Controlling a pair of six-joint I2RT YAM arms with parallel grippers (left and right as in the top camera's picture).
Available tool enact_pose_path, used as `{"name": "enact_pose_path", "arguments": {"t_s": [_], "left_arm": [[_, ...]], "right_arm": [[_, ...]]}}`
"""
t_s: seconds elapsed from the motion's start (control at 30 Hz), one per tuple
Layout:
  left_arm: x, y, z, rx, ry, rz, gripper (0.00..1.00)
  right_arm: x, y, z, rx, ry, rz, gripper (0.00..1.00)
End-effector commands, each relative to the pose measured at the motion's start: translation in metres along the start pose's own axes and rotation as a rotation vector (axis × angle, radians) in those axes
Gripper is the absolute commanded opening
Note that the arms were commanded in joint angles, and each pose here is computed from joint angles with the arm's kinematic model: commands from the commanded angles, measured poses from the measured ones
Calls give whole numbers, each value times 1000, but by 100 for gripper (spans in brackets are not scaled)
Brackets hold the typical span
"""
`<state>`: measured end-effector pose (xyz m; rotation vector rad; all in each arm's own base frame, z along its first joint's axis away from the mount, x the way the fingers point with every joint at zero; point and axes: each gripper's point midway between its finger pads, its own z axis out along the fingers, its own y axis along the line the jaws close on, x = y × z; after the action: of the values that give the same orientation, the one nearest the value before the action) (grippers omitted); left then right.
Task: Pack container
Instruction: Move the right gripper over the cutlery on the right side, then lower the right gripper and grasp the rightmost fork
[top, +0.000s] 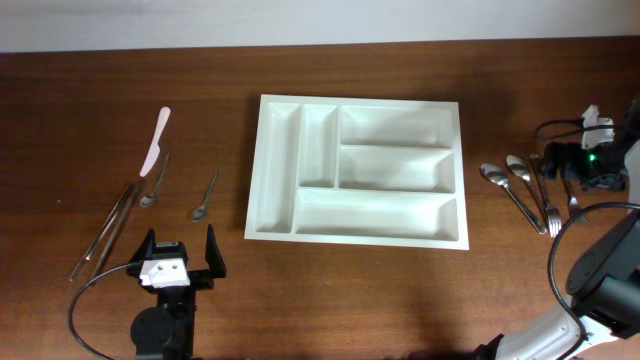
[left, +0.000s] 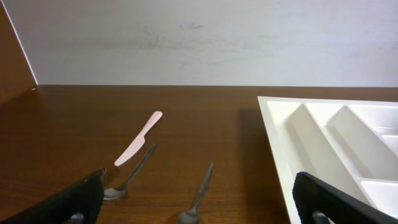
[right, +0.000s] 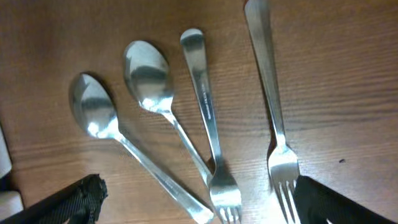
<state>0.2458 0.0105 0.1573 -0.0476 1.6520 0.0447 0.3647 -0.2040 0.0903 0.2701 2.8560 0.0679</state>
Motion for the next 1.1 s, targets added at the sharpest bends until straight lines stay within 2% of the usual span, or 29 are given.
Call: {"name": "enact_pose_path", "arguments": {"t_s": [0.0, 0.13, 0.27, 0.43, 0.63, 0.73, 1.07], "left_arm": [[0, -3, 0, 16, -4, -3, 99], [0, -3, 0, 15, -4, -3, 99], [0, -3, 0, 15, -4, -3, 99], [0, -3, 0, 16, -4, -3, 99], [0, -3, 0, 15, -4, -3, 99], [0, -3, 0, 15, -4, -3, 99], [0, -3, 0, 15, -4, -3, 99]], "right_arm": [[2, -2, 4, -2, 6, -38, 98], [7, -3, 4, 6, 25, -21, 99], [11, -21, 3, 107, 54, 19, 99], [-1, -28, 4, 136, 5, 3, 99], [12, -28, 27, 107, 79, 16, 100], [22, -33, 41, 87, 119, 36, 92], [32, -64, 39, 63, 86, 131, 92]]}}
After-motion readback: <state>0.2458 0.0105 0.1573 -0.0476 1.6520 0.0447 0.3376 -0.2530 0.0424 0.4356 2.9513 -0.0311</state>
